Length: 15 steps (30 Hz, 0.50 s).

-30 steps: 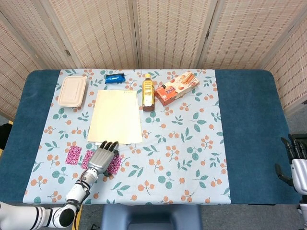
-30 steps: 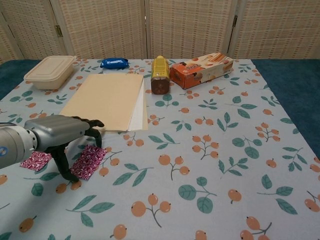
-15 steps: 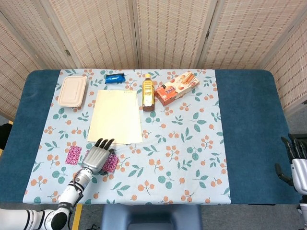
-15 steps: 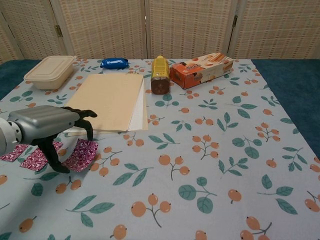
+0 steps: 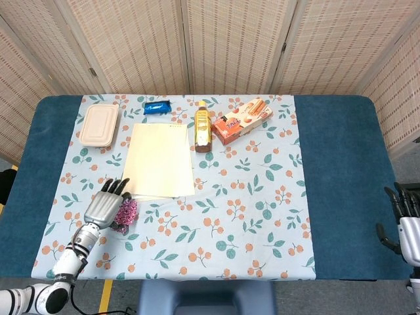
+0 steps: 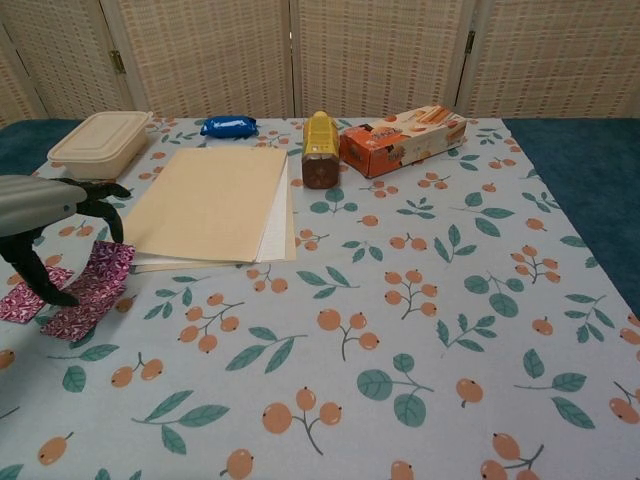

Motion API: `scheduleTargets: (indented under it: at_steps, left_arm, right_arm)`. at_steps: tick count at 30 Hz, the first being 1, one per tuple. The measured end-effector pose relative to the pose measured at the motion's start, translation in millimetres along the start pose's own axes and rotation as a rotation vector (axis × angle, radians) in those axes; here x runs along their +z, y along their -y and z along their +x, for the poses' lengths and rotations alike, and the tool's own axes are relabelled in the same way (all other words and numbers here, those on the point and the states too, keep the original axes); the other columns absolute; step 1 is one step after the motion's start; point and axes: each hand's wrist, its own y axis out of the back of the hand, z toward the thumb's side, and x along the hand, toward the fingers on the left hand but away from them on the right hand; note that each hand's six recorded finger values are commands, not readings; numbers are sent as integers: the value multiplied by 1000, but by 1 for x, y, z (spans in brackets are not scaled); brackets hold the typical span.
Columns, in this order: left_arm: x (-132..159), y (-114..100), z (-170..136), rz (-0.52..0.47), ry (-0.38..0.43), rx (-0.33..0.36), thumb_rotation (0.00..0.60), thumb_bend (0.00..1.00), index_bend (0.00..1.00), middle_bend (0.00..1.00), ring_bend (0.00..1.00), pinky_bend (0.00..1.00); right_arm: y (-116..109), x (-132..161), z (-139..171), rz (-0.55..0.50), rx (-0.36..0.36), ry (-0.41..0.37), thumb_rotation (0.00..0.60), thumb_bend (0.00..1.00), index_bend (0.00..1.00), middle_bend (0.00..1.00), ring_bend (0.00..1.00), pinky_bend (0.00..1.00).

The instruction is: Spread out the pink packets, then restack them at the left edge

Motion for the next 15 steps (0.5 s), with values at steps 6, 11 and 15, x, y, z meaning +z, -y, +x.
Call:
scheduleTargets:
  at_steps: [6, 11, 15]
  left_arm:
    - [-34, 8, 1, 14, -49, -8, 600, 135, 351, 0, 0, 0]
    - [-51, 17, 0, 48, -56, -18, 600, 135, 350, 0, 0, 0]
    - [-62, 24, -1, 67, -56, -30, 600, 135, 350, 0, 0, 0]
  right_arm:
    - [-3, 2, 0, 3, -8, -2, 600, 452, 5, 11, 0, 0]
    - [-6, 3, 0, 4, -14, 0, 600, 453, 5, 11, 0, 0]
    - [-5, 5, 1, 4, -8, -3, 600, 453, 5, 11, 0, 0]
